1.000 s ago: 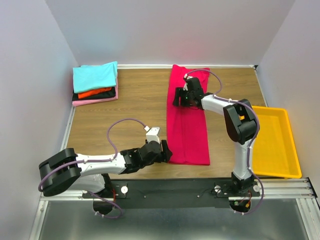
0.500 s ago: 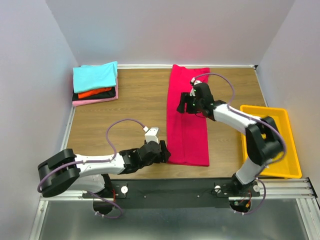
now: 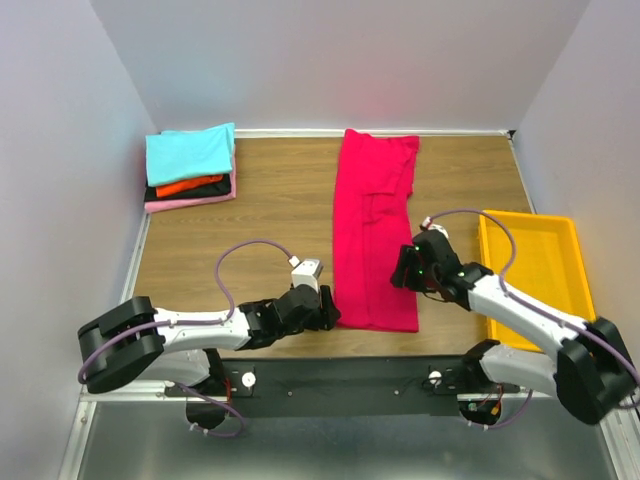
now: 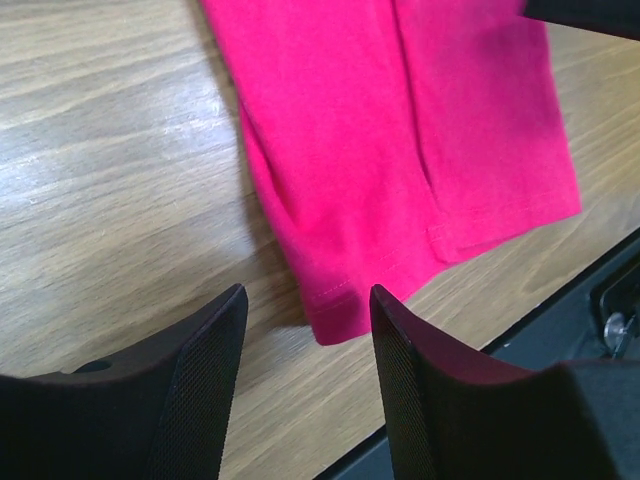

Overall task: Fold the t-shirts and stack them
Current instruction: Fold the tshirt

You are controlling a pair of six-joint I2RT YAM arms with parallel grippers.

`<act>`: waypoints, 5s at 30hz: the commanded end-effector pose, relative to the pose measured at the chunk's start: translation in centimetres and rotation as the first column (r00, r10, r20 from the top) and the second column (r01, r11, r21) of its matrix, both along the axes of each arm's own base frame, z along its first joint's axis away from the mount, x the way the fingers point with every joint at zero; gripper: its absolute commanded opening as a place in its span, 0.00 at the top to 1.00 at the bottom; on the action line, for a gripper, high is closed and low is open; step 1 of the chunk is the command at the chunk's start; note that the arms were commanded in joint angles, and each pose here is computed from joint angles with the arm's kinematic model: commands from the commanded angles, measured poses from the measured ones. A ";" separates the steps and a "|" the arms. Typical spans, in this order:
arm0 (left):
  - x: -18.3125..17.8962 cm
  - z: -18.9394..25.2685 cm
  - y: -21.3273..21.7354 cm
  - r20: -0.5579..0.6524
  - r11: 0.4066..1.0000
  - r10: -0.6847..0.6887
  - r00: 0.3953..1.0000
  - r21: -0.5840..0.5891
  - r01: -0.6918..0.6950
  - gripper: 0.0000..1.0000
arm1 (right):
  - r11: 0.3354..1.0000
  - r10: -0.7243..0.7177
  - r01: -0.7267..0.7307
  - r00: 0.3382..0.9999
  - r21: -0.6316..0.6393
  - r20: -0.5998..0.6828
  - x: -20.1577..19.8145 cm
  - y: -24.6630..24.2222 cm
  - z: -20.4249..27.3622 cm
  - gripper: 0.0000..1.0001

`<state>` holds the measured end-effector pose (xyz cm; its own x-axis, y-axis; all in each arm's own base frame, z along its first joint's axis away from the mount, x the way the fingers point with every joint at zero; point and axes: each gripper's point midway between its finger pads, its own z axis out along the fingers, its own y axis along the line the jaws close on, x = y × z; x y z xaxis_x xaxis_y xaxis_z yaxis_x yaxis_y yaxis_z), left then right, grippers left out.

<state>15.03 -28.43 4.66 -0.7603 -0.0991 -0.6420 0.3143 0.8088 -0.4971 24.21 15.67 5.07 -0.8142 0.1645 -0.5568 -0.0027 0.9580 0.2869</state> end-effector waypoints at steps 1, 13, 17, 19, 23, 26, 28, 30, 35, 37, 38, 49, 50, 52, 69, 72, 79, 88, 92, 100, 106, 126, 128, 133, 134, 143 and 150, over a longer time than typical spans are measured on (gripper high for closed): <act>0.1 0.2 -0.7 0.011 0.999 -0.036 0.999 0.001 0.036 0.40 | 0.990 -0.138 0.137 0.990 -0.035 -0.014 -2.1 -2.9 0.4 0.36; -0.2 -1.1 -1.6 -0.021 0.997 -0.080 0.997 -0.012 0.079 0.42 | 0.977 -0.202 0.186 0.966 -0.107 -0.160 -6.2 -3.5 -1.4 0.39; 0.1 -1.2 -1.0 -0.020 0.998 -0.062 0.998 0.003 0.062 0.44 | 0.968 -0.240 0.219 0.950 -0.122 -0.201 -7.9 -3.9 -2.5 0.40; 0.4 -1.0 -0.6 -0.013 0.998 -0.055 0.998 0.004 0.055 0.44 | 0.967 -0.247 0.227 0.947 -0.116 -0.207 -8.5 -4.0 -2.5 0.40; 0.8 -0.9 -0.3 -0.006 0.998 -0.070 0.998 -0.004 0.070 0.47 | 0.956 -0.287 0.263 0.930 -0.130 -0.229 -10.0 -5.0 -2.5 0.42; 0.8 -1.0 -0.5 -0.006 0.996 -0.088 0.996 -0.011 0.088 0.48 | 0.953 -0.295 0.264 0.922 -0.148 -0.251 -10.9 -5.4 -2.9 0.43; 0.8 -0.9 -0.7 -0.007 0.996 -0.091 0.996 -0.020 0.091 0.50 | 0.953 -0.296 0.266 0.918 -0.143 -0.264 -11.3 -5.4 -3.2 0.43; 0.5 -1.2 -0.7 -0.019 0.995 -0.100 0.995 -0.023 0.100 0.50 | 0.958 -0.283 0.255 0.917 -0.133 -0.283 -11.9 -5.2 -3.5 0.46; -0.1 -1.5 -0.8 -0.041 0.992 -0.116 0.992 -0.052 0.114 0.51 | 0.963 -0.270 0.251 0.917 -0.103 -0.293 -12.4 -4.9 -3.5 0.53; -0.4 -1.8 -0.7 -0.054 0.992 -0.116 0.992 -0.060 0.113 0.54 | 0.966 -0.260 0.243 0.919 -0.092 -0.296 -12.5 -4.6 -3.6 0.55; -0.5 -1.9 -0.6 -0.057 0.992 -0.117 0.992 -0.060 0.113 0.54 | 0.966 -0.259 0.242 0.919 -0.093 -0.297 -12.6 -4.7 -3.6 0.56; -1.0 -2.9 -0.7 -0.085 0.991 -0.124 0.989 -0.068 0.118 0.65 | 0.975 -0.224 0.213 0.930 -0.072 -0.292 -12.2 -3.9 -4.6 0.70; -1.0 -2.9 -0.7 -0.085 0.991 -0.124 0.989 -0.068 0.118 0.65 | 0.976 -0.218 0.206 0.932 -0.071 -0.289 -12.1 -3.9 -4.6 0.71; -1.1 -3.1 -0.6 -0.092 0.991 -0.125 0.988 -0.064 0.119 0.68 | 0.977 -0.212 0.200 0.935 -0.068 -0.285 -12.0 -3.8 -4.7 0.73; -1.5 -1.8 0.3 -0.067 0.989 -0.132 0.989 -0.074 0.127 1.00 | 0.989 -0.144 0.144 0.959 -0.018 -0.243 -11.0 -2.4 -2.7 0.99; -1.3 -0.6 1.1 -0.037 0.992 -0.111 0.993 -0.071 0.108 1.00 | 0.991 -0.133 0.137 0.965 0.003 -0.227 -11.0 -2.1 -1.7 0.99; -2.0 0.1 1.1 -0.032 0.985 -0.132 0.991 -0.120 0.127 1.00 | 0.989 -0.104 0.122 0.974 0.079 -0.204 -11.6 -1.4 -0.2 0.99; -1.1 2.9 -1.2 0.031 0.959 -0.139 0.990 -0.244 0.143 1.00 | 0.979 -0.057 0.072 0.995 0.190 -0.083 -9.7 0.6 3.1 0.99; -0.1 5.9 -2.9 0.102 0.933 -0.139 0.985 -0.320 0.164 1.00 | 0.974 -0.037 0.041 0.999 0.224 -0.023 -8.2 1.9 4.7 1.00; 3.8 7.8 -3.2 0.162 0.925 -0.045 0.986 -0.366 0.102 1.00 | 0.982 -0.130 0.110 0.983 0.154 0.129 -4.1 1.2 7.2 0.99; 7.7 8.7 -4.0 0.225 0.915 -0.034 0.974 -0.386 0.121 1.00 | 0.980 -0.197 0.182 0.947 0.080 0.254 -0.4 0.8 9.3 0.99; 19.7 6.5 -4.6 0.214 0.896 -0.012 0.977 -0.432 0.106 1.00 | 0.946 -0.295 0.320 0.919 -0.058 0.263 11.8 -2.5 6.8 0.99; 20.7 6.3 -4.5 0.213 0.897 0.002 0.977 -0.433 0.093 1.00 | 0.947 -0.295 0.317 0.925 -0.057 0.240 13.0 -2.7 6.1 1.00; 23.5 5.8 -4.5 0.209 0.899 0.012 0.978 -0.431 0.082 1.00 | 0.949 -0.286 0.305 0.937 -0.074 0.199 16.1 -2.9 4.5 0.99; 23.9 5.8 -4.5 0.209 0.898 0.013 0.978 -0.432 0.080 1.00 | 0.951 -0.282 0.301 0.940 -0.076 0.193 16.4 -2.8 4.3 0.99; 27.7 4.8 -3.3 0.188 0.902 0.049 0.981 -0.430 0.037 1.00 | 0.943 -0.305 0.320 0.941 -0.090 0.148 19.3 -4.2 2.2 0.99; 29.8 3.9 -3.5 0.169 0.907 0.049 0.984 -0.420 0.027 1.00 | 0.946 -0.300 0.313 0.944 -0.087 0.139 21.3 -4.5 1.7 1.00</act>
